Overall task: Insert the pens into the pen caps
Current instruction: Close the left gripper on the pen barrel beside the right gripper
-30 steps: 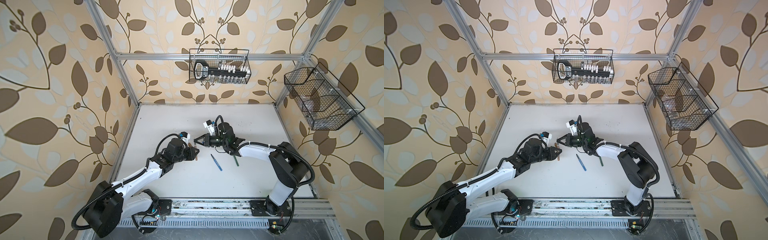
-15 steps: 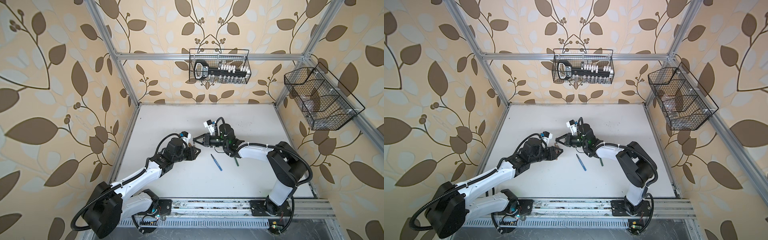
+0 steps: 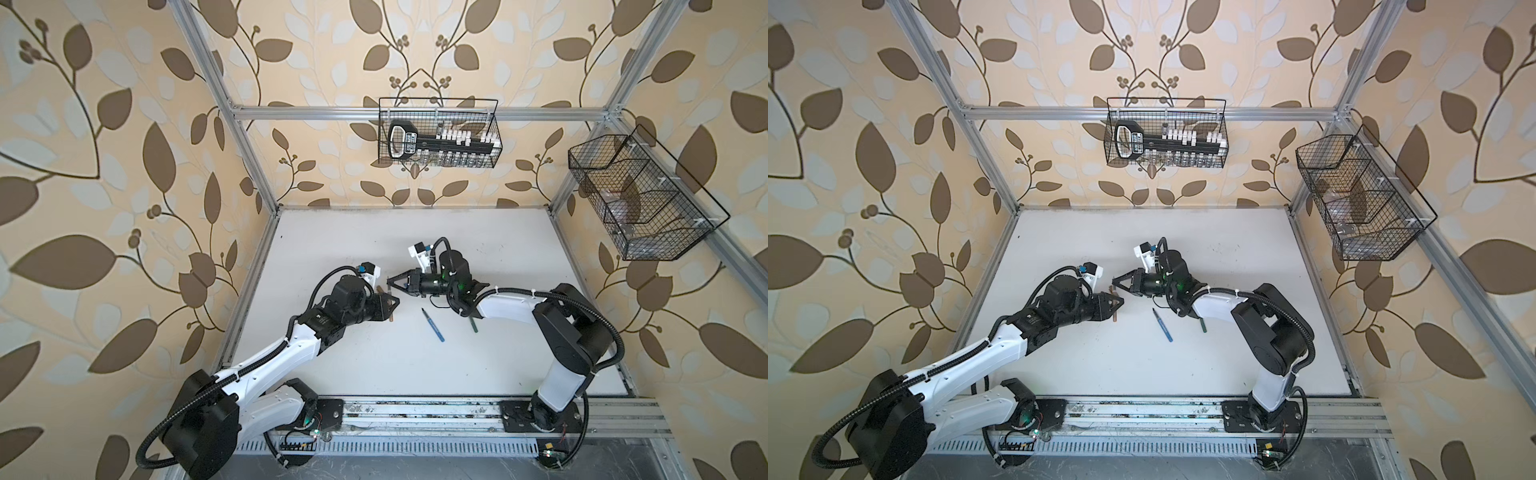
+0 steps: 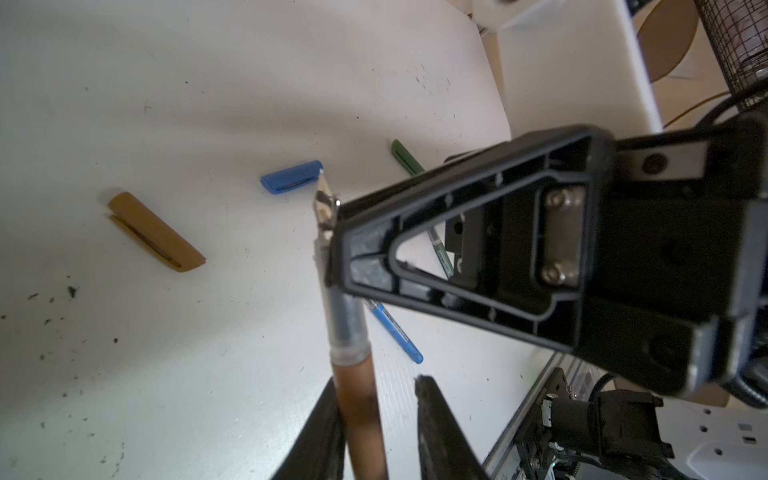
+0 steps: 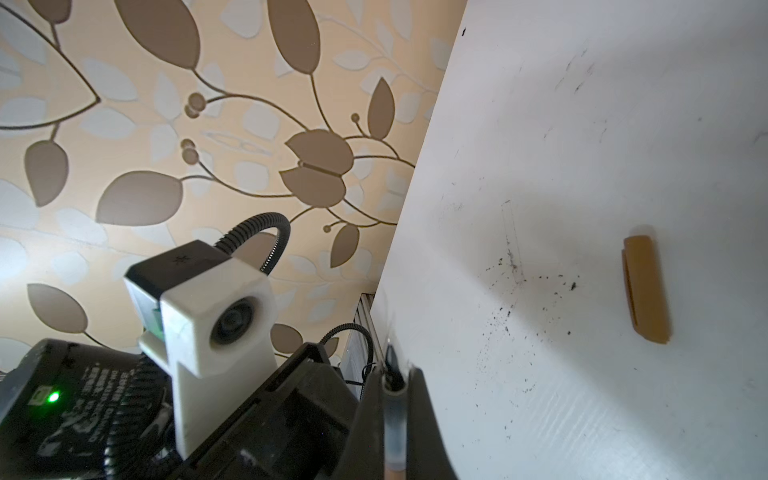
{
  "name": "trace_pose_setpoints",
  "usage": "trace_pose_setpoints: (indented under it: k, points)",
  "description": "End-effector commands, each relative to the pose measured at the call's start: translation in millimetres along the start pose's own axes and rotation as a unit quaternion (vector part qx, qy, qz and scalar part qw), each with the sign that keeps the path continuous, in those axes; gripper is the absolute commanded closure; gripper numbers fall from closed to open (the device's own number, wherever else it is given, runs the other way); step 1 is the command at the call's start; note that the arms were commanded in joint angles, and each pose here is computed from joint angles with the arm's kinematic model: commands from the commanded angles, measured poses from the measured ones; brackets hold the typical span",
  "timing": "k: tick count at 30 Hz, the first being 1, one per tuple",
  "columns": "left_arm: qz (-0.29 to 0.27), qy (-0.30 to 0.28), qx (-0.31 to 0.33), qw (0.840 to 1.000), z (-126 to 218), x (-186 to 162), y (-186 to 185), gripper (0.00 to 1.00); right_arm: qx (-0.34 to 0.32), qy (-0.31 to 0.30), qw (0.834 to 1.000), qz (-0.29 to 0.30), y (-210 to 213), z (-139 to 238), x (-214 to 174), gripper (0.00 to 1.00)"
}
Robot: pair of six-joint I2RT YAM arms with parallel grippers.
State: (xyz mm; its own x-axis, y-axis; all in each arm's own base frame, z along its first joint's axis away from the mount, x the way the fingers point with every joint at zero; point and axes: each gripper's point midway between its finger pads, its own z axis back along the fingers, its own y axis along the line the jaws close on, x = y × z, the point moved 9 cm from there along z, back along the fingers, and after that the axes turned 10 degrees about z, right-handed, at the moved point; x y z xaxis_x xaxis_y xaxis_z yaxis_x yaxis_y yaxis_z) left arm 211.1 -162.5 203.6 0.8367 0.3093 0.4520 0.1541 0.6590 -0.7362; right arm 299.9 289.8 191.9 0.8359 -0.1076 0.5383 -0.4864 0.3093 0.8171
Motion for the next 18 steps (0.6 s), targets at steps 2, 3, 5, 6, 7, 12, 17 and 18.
trace_pose_setpoints:
  k: [2,3,5,6,7,12,17,18]
  points:
    - [-0.022,-0.018,-0.035,0.999,8,9,-20,0.70,0.010,-0.002,1.000,-0.013,-5,-2,-4,1.00]
    - [-0.021,-0.014,-0.038,0.999,7,9,-20,0.69,0.012,-0.005,1.000,-0.014,-4,-2,-4,1.00]
    - [-0.020,-0.005,-0.045,0.999,4,9,-21,0.69,0.019,-0.012,1.000,-0.015,-2,-2,-2,1.00]
    - [-0.019,0.000,-0.046,0.999,3,8,-21,0.68,0.021,-0.014,1.000,-0.015,-1,-2,-2,1.00]
    - [-0.018,0.003,-0.048,0.999,1,8,-20,0.68,0.023,-0.017,1.000,-0.013,0,-2,-1,1.00]
    - [-0.015,0.012,-0.054,0.998,-3,7,-20,0.69,0.026,-0.024,0.999,-0.011,2,-2,3,1.00]
    - [-0.020,-0.005,-0.044,0.999,3,8,-20,0.75,0.023,-0.018,1.000,-0.011,1,-3,1,1.00]
    - [-0.019,-0.010,-0.039,0.999,4,9,-19,0.77,0.022,-0.015,1.000,-0.010,1,-4,0,1.00]
